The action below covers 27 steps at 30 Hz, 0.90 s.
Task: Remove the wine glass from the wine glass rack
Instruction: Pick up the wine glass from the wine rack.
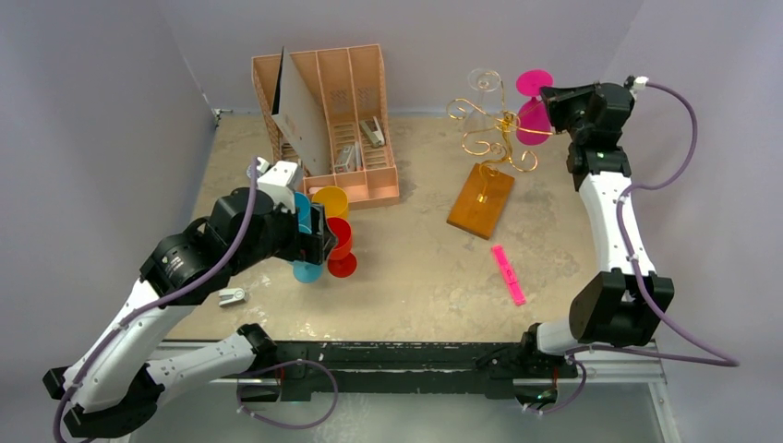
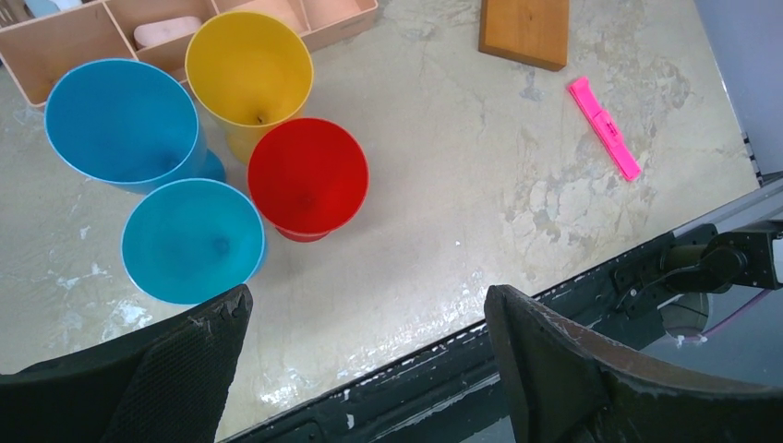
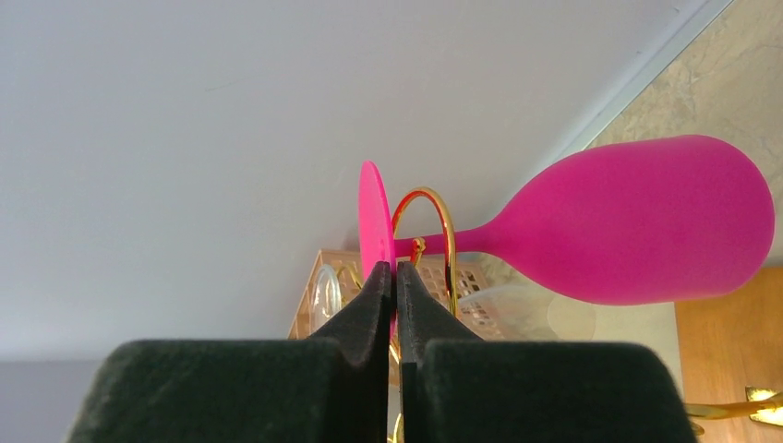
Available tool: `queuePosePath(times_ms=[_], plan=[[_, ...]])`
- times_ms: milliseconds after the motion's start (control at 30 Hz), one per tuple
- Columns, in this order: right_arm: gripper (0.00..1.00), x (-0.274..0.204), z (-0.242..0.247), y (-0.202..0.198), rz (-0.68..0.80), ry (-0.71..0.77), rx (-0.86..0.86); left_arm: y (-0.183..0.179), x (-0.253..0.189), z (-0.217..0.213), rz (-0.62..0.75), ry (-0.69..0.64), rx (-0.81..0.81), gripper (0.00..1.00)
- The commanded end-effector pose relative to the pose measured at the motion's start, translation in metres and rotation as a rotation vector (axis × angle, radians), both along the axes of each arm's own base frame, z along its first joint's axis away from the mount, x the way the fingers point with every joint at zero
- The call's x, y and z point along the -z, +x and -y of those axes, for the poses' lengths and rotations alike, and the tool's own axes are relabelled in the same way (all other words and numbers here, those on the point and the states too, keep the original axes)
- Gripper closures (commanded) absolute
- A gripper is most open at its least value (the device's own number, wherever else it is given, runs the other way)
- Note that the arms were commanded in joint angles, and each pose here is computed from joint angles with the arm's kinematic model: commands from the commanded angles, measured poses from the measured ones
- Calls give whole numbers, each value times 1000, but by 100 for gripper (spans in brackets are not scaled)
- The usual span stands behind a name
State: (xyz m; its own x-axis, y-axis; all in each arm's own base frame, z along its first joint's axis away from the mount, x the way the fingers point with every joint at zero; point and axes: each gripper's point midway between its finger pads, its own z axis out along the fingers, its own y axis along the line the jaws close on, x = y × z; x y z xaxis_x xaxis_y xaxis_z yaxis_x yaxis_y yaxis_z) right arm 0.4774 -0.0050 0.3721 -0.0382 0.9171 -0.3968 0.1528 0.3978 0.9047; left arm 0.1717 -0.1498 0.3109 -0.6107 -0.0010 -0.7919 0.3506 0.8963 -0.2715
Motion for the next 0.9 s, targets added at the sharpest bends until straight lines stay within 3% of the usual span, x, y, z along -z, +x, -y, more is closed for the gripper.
queuePosePath(times_ms=[0, 867], plan=[[100, -31, 11, -9, 105, 6, 62, -2, 5, 3, -25, -12, -4, 5], [100, -40, 22, -19, 72, -12, 119, -3, 7, 4, -37, -4, 11, 5]])
